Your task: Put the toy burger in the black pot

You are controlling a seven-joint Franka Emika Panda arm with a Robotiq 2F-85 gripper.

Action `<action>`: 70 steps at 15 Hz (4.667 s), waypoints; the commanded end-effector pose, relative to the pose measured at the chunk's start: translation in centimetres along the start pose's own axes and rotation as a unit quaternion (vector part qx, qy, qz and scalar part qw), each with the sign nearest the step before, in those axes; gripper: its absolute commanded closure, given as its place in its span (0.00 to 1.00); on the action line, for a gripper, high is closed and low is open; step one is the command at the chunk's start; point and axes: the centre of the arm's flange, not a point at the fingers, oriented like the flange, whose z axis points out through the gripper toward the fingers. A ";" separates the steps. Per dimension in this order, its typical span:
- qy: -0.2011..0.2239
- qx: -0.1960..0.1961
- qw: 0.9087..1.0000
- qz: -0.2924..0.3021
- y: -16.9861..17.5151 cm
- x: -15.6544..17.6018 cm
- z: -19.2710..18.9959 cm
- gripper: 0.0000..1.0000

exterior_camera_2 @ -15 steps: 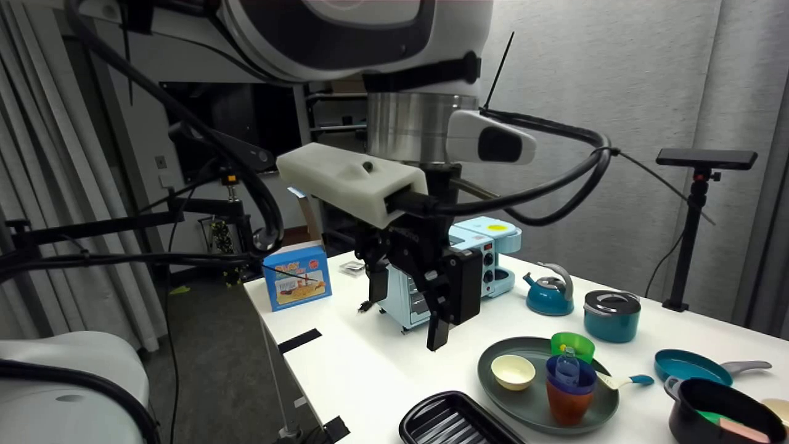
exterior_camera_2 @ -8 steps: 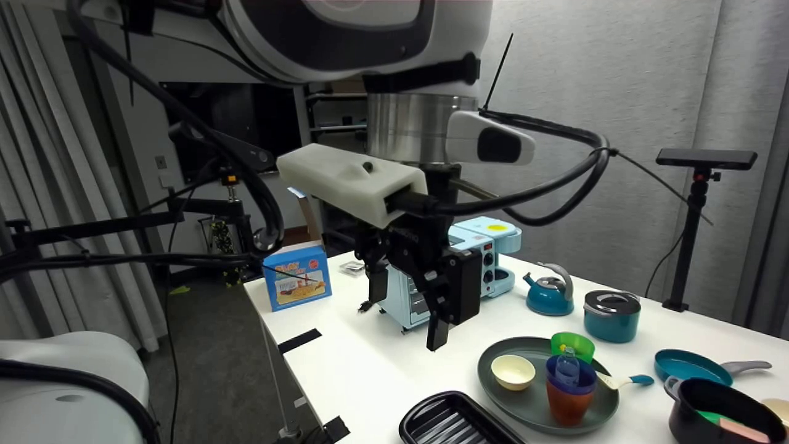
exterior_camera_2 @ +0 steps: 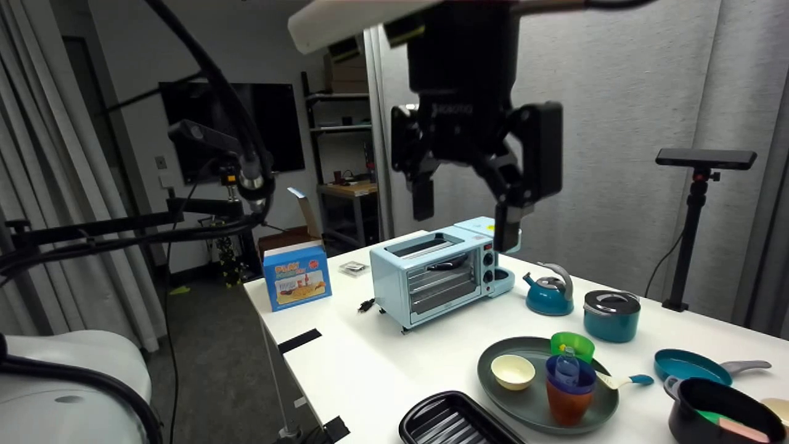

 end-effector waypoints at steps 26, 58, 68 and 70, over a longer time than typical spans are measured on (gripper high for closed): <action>0.001 -0.067 0.994 0.084 6.1 7.2 4.4 0.00; 0.028 -0.080 0.957 0.279 14.2 9.1 19.7 0.00; -0.005 -0.076 0.955 0.285 14.6 9.0 21.3 0.00; -0.004 -0.076 0.955 0.285 14.6 9.0 21.2 0.00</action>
